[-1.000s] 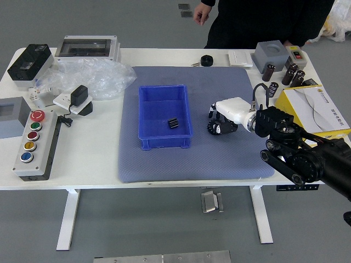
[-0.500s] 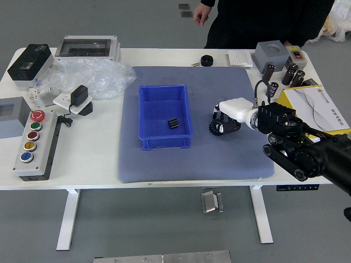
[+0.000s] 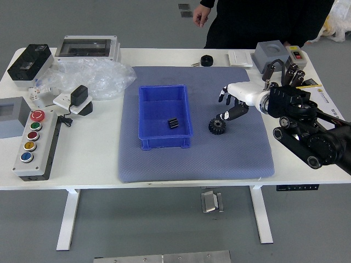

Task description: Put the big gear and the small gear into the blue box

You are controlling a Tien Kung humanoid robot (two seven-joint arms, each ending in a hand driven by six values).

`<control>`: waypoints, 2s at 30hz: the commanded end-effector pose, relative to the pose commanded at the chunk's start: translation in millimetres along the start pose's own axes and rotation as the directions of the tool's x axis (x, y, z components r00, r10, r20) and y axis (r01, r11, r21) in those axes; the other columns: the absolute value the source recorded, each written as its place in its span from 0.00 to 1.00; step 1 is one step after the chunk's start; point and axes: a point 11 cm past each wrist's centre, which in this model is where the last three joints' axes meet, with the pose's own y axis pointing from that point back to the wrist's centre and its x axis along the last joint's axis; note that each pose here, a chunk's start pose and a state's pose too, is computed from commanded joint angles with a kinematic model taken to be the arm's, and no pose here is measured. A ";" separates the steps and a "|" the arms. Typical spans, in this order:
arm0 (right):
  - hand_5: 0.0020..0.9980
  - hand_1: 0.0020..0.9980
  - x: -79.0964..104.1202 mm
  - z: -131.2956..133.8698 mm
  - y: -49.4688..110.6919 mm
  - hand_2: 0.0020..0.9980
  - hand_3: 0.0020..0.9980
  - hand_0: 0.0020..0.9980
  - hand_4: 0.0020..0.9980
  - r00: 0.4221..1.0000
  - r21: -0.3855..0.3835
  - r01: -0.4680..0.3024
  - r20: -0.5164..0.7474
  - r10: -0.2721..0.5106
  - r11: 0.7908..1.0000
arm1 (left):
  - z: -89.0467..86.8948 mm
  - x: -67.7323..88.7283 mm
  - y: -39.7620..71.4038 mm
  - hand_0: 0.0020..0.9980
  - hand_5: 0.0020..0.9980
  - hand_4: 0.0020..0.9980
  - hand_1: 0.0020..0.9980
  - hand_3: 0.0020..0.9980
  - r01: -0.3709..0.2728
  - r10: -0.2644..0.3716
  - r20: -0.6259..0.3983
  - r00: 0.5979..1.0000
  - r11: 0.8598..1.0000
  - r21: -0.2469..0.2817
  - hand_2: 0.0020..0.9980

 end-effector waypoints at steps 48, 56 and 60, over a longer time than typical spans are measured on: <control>0.43 0.56 -47.8 -2.5 -10.6 0.70 0.84 0.58 0.86 0.997 -0.040 0.072 -0.025 -0.073 0.997 | -0.7 -4.2 -0.6 0.86 0.30 0.71 0.83 0.84 0.007 -0.007 0.007 1.000 1.000 0.002 0.82; 0.41 0.53 -52.2 -3.7 -11.9 0.67 0.79 0.55 0.87 0.997 -0.048 0.066 -0.027 -0.067 0.997 | -1.4 -5.4 -0.8 0.86 0.30 0.71 0.83 0.84 0.009 -0.009 0.007 1.000 1.000 0.004 0.82; 0.41 0.53 -53.7 -4.9 -12.5 0.67 0.79 0.55 0.87 0.998 -0.049 0.063 -0.027 -0.065 0.997 | -1.8 -4.9 -0.7 0.86 0.30 0.71 0.83 0.84 0.008 -0.008 0.007 1.000 1.000 0.004 0.82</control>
